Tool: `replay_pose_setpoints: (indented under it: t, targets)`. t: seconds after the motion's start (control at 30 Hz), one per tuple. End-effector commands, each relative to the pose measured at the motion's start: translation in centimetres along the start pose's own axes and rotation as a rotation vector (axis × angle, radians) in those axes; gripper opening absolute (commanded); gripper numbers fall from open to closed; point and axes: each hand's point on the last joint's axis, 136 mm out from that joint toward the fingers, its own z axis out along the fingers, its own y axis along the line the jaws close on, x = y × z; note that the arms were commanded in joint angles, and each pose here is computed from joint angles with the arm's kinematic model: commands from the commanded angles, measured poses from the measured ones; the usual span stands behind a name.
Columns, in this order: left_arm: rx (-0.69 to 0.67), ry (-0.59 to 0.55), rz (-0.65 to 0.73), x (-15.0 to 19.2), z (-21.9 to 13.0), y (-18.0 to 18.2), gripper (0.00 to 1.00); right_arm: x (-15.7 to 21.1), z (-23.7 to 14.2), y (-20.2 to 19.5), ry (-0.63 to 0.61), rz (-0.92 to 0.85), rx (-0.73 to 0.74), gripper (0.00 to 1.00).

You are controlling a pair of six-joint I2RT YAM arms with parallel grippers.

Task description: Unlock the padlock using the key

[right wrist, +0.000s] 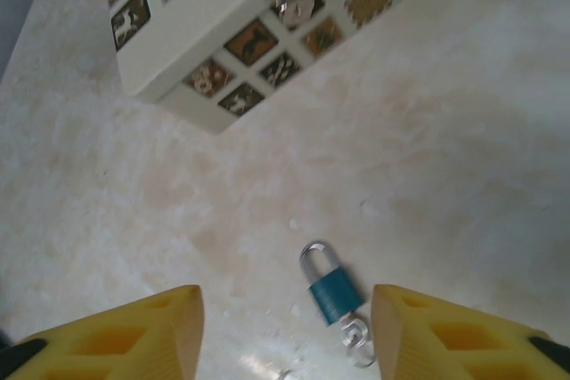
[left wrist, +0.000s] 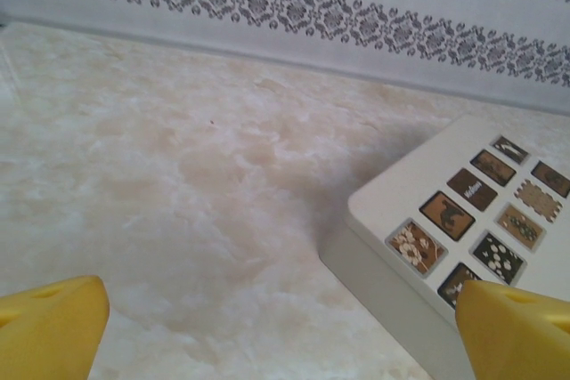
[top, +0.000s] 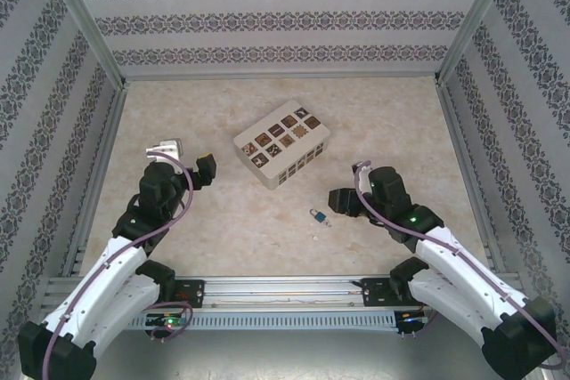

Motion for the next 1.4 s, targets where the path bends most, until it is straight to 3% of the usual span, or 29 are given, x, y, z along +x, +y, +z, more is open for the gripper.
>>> replay_pose_setpoints:
  t: [0.0, 0.4, 0.57, 1.37]
  targets:
    - [-0.058, -0.035, 0.016, -1.6, -0.4, 1.1, 0.99, -3.0, -1.1, -0.7, -0.107, -0.091, 0.055, 0.57]
    - [-0.194, -0.066, 0.054, -2.5, -0.6, 4.1, 0.99, -7.8, -3.0, -5.6, -0.284, -0.134, 0.184, 0.8]
    - [-0.233, -0.063, 0.074, -2.5, -0.6, 5.1, 0.99, -9.3, -3.7, -7.7, -0.359, -0.155, 0.248, 0.98]
    - [-0.283, -0.001, 0.06, 1.3, 2.5, 8.0, 0.99, -9.7, -0.7, -16.0, -0.482, -0.18, 0.456, 0.98]
